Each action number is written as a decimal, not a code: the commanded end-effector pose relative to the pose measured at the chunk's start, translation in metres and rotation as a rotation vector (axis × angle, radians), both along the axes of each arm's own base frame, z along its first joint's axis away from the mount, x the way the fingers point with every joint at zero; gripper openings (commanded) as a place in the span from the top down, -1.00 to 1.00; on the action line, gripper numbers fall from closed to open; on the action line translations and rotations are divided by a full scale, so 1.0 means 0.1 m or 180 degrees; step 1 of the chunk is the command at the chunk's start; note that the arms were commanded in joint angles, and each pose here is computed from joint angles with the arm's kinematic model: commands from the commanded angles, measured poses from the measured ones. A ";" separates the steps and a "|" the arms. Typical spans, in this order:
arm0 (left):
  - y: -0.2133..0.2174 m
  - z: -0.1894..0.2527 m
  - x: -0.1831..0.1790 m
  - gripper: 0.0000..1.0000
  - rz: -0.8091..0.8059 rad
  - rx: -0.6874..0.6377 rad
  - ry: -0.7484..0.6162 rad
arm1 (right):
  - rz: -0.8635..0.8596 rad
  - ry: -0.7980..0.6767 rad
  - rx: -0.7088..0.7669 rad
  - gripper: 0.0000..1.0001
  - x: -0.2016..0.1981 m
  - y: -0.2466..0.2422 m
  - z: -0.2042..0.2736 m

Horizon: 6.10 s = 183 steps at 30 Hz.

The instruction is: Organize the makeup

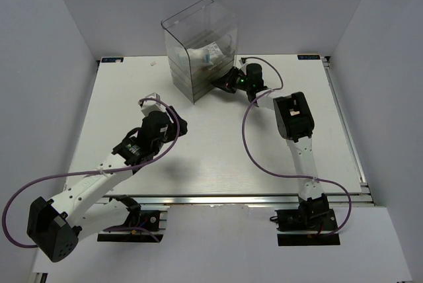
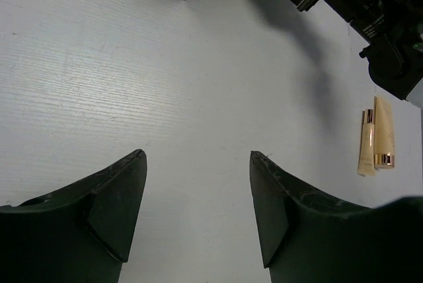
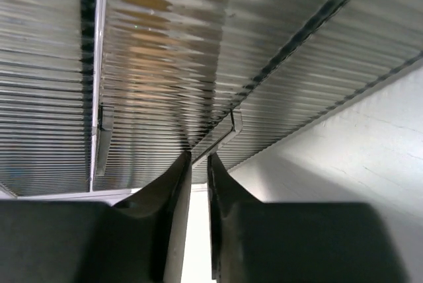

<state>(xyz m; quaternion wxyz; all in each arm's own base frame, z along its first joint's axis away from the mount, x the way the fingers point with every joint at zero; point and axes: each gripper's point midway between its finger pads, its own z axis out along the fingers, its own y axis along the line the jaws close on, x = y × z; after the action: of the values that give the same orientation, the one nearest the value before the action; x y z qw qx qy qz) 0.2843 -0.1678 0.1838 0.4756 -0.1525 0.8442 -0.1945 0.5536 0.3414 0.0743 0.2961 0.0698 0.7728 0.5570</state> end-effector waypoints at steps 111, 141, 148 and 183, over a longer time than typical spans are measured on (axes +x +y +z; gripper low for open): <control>-0.07 0.23 0.11 -0.87 -0.0229 -0.0525 -0.0481 | 0.2063 -0.5847 -0.4733 0.94 -0.19 -0.38 1.33; -0.13 0.14 0.16 -0.67 -0.0275 -0.0559 -0.0458 | 0.0040 -0.0197 -0.3058 -0.11 -1.26 -2.84 0.60; -0.24 0.10 0.25 -0.77 -0.0383 -0.0598 -0.0471 | -0.0391 0.0630 -0.3604 -0.72 -1.89 -3.71 0.22; -0.12 0.15 0.27 -0.78 -0.0273 -0.0498 -0.0495 | 0.1027 -0.1985 -0.3642 0.61 -1.02 -1.92 0.65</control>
<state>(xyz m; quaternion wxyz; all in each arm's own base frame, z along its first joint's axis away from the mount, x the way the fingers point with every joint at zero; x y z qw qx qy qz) 0.3092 -0.1855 0.1851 0.5033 -0.1347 0.8005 -0.2963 0.3978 0.1043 0.0595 0.2770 -0.2959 0.9094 0.0938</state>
